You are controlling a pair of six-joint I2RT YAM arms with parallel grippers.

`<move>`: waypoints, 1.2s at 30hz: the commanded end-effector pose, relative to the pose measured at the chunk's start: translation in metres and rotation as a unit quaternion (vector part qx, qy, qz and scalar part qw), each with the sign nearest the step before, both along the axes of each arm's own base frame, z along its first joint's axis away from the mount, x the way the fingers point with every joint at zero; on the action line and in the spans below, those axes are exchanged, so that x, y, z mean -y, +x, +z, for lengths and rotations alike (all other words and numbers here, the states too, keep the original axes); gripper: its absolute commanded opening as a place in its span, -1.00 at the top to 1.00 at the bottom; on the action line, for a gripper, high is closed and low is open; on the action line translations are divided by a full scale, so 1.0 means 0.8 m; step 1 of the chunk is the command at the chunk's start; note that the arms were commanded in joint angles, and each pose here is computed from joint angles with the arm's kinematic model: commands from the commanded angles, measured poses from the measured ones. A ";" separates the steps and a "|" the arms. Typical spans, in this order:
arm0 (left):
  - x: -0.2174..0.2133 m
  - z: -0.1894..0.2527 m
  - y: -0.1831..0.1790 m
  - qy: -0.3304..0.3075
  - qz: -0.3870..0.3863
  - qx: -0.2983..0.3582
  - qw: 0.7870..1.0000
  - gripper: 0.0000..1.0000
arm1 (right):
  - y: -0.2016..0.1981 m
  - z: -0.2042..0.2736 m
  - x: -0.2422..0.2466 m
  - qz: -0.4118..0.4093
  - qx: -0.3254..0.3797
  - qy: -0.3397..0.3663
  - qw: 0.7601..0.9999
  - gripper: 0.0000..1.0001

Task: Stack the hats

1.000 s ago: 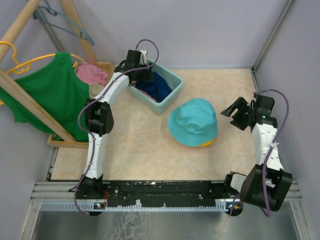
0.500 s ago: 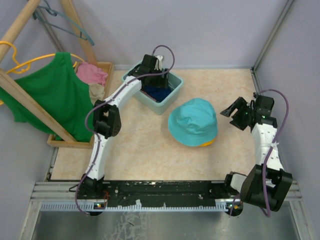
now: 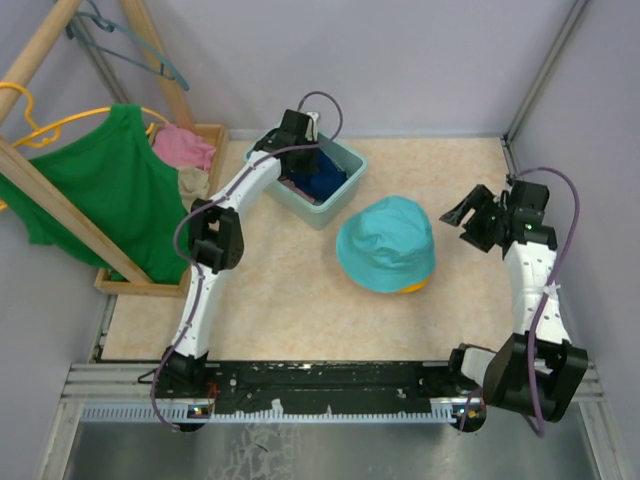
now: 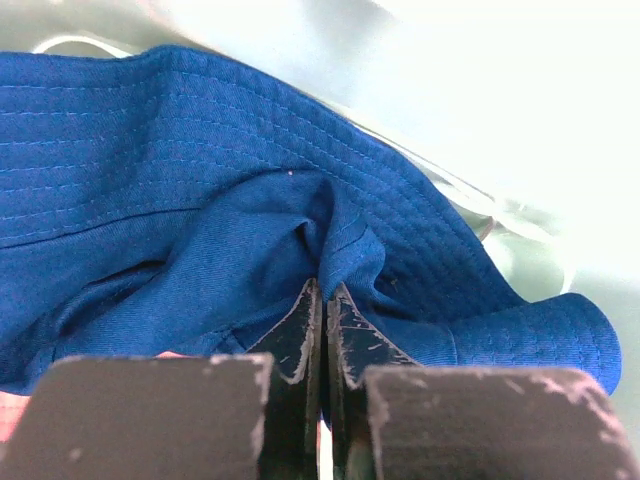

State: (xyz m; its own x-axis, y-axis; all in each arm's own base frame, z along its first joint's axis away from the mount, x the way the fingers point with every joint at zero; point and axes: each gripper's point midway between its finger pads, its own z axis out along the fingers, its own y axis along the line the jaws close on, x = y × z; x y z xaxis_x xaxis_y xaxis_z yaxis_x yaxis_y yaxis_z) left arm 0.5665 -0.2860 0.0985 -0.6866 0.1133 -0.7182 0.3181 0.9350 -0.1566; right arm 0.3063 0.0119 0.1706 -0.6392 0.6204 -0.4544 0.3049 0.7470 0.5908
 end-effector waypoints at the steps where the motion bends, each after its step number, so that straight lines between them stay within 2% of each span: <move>1: -0.001 0.132 0.008 -0.071 -0.003 0.076 0.995 1.00 | 0.026 0.060 0.013 -0.006 0.058 -0.039 0.998 -0.40; 4: -0.019 0.217 0.002 -0.121 -0.001 0.114 0.986 1.00 | 0.038 0.095 0.021 -0.021 0.088 -0.051 0.995 -0.41; 8: -0.026 0.302 -0.028 -0.191 -0.028 0.136 0.972 1.00 | 0.054 0.166 0.010 -0.022 0.158 -0.031 0.987 -0.41; 11: -0.017 0.361 -0.064 -0.237 -0.071 0.150 0.957 1.00 | 0.059 0.225 -0.018 0.005 0.224 -0.019 0.974 -0.41; 14: -0.008 0.414 -0.104 -0.285 -0.115 0.157 0.938 1.00 | 0.054 0.284 -0.062 0.065 0.279 0.017 0.958 -0.41; 17: 0.005 0.453 -0.142 -0.330 -0.164 0.154 0.917 1.00 | 0.037 0.333 -0.121 0.145 0.310 0.034 0.939 -0.42; 20: 0.025 0.484 -0.192 -0.377 -0.253 0.148 0.879 1.00 | 0.022 0.372 -0.152 0.183 0.333 0.080 0.922 -0.45; 22: 0.033 0.492 -0.217 -0.380 -0.297 0.156 0.862 1.00 | 0.016 0.398 -0.160 0.189 0.349 0.112 0.911 -0.46; 24: 0.037 0.488 -0.232 -0.359 -0.324 0.171 0.858 1.00 | 0.012 0.425 -0.165 0.198 0.361 0.119 0.903 -0.48; 27: 0.034 0.475 -0.248 -0.348 -0.334 0.175 0.858 1.00 | 0.012 0.437 -0.168 0.211 0.338 0.098 0.912 -0.50; 30: 0.031 0.476 -0.264 -0.365 -0.336 0.177 0.850 1.00 | 0.008 0.408 -0.167 0.203 0.258 0.101 0.939 -0.50; 33: 0.029 0.482 -0.273 -0.377 -0.336 0.196 0.840 1.00 | -0.004 0.369 -0.176 0.200 0.183 0.150 0.951 -0.50; 36: 0.028 0.494 -0.281 -0.380 -0.332 0.225 0.834 1.00 | -0.023 0.349 -0.191 0.200 0.143 0.231 0.941 -0.51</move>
